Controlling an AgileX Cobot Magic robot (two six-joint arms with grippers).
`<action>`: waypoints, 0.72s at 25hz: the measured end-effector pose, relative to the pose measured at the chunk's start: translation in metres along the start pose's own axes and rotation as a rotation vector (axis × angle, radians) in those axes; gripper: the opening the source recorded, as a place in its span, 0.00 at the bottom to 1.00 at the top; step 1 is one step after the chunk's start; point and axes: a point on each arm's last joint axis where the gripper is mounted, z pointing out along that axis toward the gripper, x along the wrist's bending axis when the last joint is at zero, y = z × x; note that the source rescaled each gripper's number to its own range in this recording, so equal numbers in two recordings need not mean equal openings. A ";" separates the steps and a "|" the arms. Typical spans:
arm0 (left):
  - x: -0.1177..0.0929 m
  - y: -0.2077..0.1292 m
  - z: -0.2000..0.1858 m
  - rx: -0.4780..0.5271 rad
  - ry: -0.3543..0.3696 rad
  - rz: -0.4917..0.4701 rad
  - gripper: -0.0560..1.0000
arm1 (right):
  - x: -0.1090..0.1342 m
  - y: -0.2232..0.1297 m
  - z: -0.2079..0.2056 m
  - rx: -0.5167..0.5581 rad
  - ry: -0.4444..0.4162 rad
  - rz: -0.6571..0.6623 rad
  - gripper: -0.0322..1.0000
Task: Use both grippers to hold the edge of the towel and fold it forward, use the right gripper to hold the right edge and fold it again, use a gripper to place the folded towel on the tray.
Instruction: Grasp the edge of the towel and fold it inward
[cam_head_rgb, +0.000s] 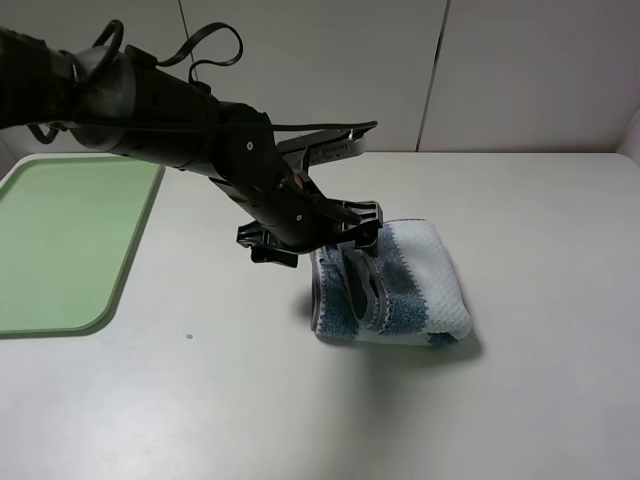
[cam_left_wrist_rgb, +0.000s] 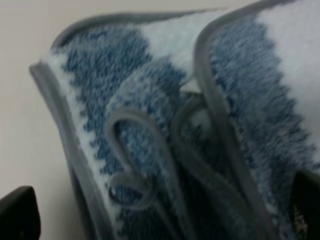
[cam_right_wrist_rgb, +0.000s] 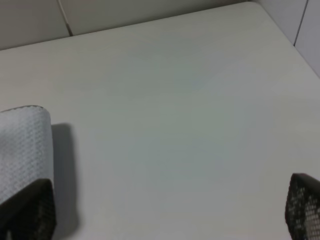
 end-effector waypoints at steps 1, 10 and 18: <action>0.001 -0.001 0.002 0.007 0.004 -0.004 1.00 | 0.000 0.000 0.000 0.000 0.000 0.000 1.00; 0.001 -0.013 0.023 0.057 0.017 -0.043 1.00 | 0.001 0.000 0.000 0.001 0.007 0.004 1.00; 0.001 -0.020 0.041 0.058 0.016 -0.066 1.00 | 0.002 0.000 0.000 0.002 0.017 0.010 1.00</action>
